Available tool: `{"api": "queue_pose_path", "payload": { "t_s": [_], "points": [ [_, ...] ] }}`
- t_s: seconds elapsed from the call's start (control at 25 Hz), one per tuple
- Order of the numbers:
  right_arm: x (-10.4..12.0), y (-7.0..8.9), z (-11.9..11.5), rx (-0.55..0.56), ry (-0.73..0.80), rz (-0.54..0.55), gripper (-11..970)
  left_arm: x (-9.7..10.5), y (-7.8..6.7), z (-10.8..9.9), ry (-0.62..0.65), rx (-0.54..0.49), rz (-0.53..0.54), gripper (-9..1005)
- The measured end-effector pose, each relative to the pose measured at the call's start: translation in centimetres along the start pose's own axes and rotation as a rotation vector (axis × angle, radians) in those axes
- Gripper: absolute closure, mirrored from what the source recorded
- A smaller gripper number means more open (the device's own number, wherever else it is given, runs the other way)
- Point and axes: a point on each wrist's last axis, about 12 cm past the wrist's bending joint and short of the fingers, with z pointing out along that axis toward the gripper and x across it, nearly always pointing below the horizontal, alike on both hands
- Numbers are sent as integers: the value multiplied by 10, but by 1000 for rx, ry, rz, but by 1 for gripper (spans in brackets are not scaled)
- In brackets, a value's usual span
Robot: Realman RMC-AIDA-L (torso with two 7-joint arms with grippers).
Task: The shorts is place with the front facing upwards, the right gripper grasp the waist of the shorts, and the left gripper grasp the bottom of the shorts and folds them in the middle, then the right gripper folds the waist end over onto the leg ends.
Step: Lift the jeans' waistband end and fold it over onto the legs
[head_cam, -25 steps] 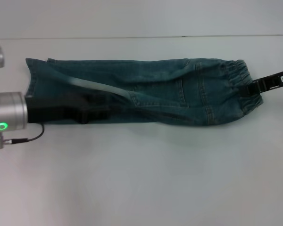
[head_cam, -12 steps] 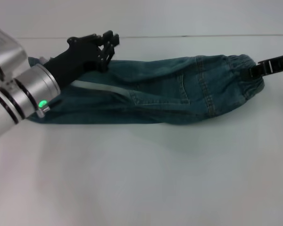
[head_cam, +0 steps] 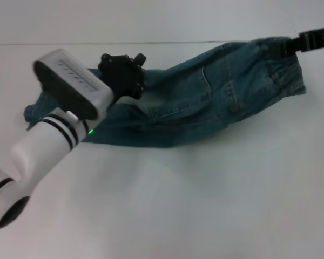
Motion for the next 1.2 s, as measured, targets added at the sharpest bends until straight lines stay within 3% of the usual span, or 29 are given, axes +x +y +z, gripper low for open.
{"api": "queue_pose_path", "payload": {
  "t_s": [0.24,0.48,0.72,1.2],
  "points": [
    [-14,16,-12,-62,-39,-31,910,0,-13,8,73,-20,112,996],
    [-22,23,-15,-86,-57,-45,910,2,-33,10,122,84,164,995],
    [-28,33,-14,-143,-60,-65,910,-3,-47,12,118,128,140,996],
    [-35,40,-20,-169,-86,-91,910,-18,-82,12,67,268,-11,995]
  ]
}}
